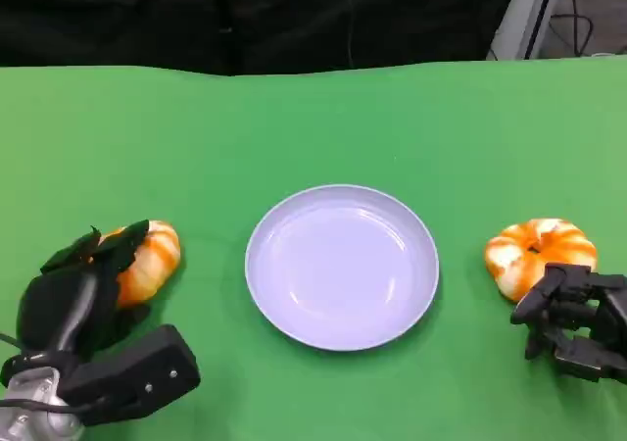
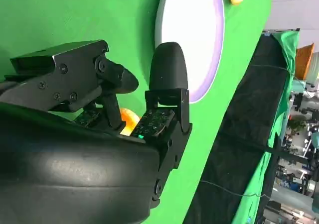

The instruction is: Grasp the bread from the table and place it into the plate.

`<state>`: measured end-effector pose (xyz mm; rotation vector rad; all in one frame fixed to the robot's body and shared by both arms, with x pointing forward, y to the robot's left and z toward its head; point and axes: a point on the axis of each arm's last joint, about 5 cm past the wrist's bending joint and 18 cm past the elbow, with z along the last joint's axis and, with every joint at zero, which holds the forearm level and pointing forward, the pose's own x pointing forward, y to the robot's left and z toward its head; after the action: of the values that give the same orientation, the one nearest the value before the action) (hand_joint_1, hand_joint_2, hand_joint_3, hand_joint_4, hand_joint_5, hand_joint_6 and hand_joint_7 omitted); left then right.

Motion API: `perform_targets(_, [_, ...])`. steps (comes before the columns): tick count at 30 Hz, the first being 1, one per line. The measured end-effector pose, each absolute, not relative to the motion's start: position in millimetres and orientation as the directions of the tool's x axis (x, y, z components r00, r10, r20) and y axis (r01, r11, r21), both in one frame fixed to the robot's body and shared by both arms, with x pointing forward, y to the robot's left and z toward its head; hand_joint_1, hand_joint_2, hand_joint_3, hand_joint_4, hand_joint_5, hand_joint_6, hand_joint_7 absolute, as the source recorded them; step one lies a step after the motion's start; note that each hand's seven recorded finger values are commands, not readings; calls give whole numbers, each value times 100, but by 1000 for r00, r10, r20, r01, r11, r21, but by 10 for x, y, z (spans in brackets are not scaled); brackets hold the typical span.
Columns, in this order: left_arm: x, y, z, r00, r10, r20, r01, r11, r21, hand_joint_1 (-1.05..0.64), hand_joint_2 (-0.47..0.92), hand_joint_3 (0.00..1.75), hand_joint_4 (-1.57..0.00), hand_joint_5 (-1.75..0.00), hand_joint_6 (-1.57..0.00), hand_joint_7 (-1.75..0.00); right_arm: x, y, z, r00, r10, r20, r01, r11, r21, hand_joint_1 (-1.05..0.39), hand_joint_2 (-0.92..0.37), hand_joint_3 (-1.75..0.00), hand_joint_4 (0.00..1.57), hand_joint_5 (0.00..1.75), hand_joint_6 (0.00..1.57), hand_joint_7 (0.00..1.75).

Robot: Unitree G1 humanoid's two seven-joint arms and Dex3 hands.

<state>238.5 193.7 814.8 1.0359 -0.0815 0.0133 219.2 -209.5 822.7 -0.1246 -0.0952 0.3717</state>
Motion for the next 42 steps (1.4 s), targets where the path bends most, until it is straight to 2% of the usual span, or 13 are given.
perform_targets(10, [2398,1937,8159,997,-32,68,-43,510,859,6,92,8,-46,-2,-48,-2,2192,-2097,8228,926,370,70,-358,923,-138,11,-81,-76,84,148,86,112])
perform_targets(14, [2406,1942,8165,998,-26,62,-40,514,857,-1,92,33,-67,-8,-65,-6,2192,-2097,8228,927,370,70,-358,924,-137,11,-81,-75,84,148,86,112])
perform_targets(16, [2409,1940,8167,998,-15,63,-45,523,851,-2,92,36,-73,-10,-71,-7,2192,-2097,8228,927,369,70,-357,924,-138,11,-81,-75,84,149,86,112])
perform_targets(17, [2414,1938,8171,998,-11,64,-49,527,848,-3,92,37,-83,-16,-79,-10,2192,-2097,8228,927,368,70,-357,924,-138,12,-81,-75,83,148,86,112])
perform_targets(20, [2433,1933,8186,997,7,72,-64,544,837,-2,92,41,-70,-85,-98,-10,2192,-2097,8228,928,365,71,-353,925,-138,12,-81,-76,83,148,86,113])
perform_targets(21, [2438,1932,8191,997,12,75,-69,548,833,-2,92,41,-68,-92,-100,-10,2192,-2097,8228,929,364,71,-352,926,-138,12,-81,-76,83,148,86,113])
perform_targets(24, [2454,1930,8205,996,19,84,-80,554,829,-2,92,42,-66,-98,-101,-10,2192,-2096,8228,929,362,71,-350,926,-138,12,-81,-77,83,149,86,114])
perform_targets(32, [2465,1928,8214,996,21,91,-87,554,828,-2,92,42,-65,-101,-101,-10,2192,-2096,8227,930,361,71,-349,927,-138,12,-80,-78,83,149,85,114])
perform_targets(33, [2465,1928,8215,996,21,91,-87,554,828,-6,92,42,-55,-141,-92,-57,2192,-2096,8227,930,361,71,-349,927,-138,11,-80,-78,83,149,85,114])
perform_targets(34, [2465,1927,8214,995,23,94,-91,554,827,-8,92,43,-49,-157,-77,-94,2192,-2096,8227,930,361,71,-349,927,-138,11,-80,-77,83,149,85,114])
perform_targets(35, [2464,1923,8213,994,28,101,-100,555,826,-9,92,44,-46,-166,-67,-117,2192,-2096,8227,930,361,71,-349,927,-138,11,-80,-77,83,149,85,114])
perform_targets(36, [2464,1914,8211,994,30,106,-105,557,824,-10,92,45,-44,-171,-61,-131,2192,-2096,8227,930,361,71,-349,927,-138,11,-80,-77,83,149,85,114])
perform_targets(42, [2463,1885,8204,993,34,113,-112,563,819,-10,92,48,-40,-175,-49,-150,2192,-2096,8227,930,361,71,-349,927,-138,11,-82,-75,84,148,86,113])
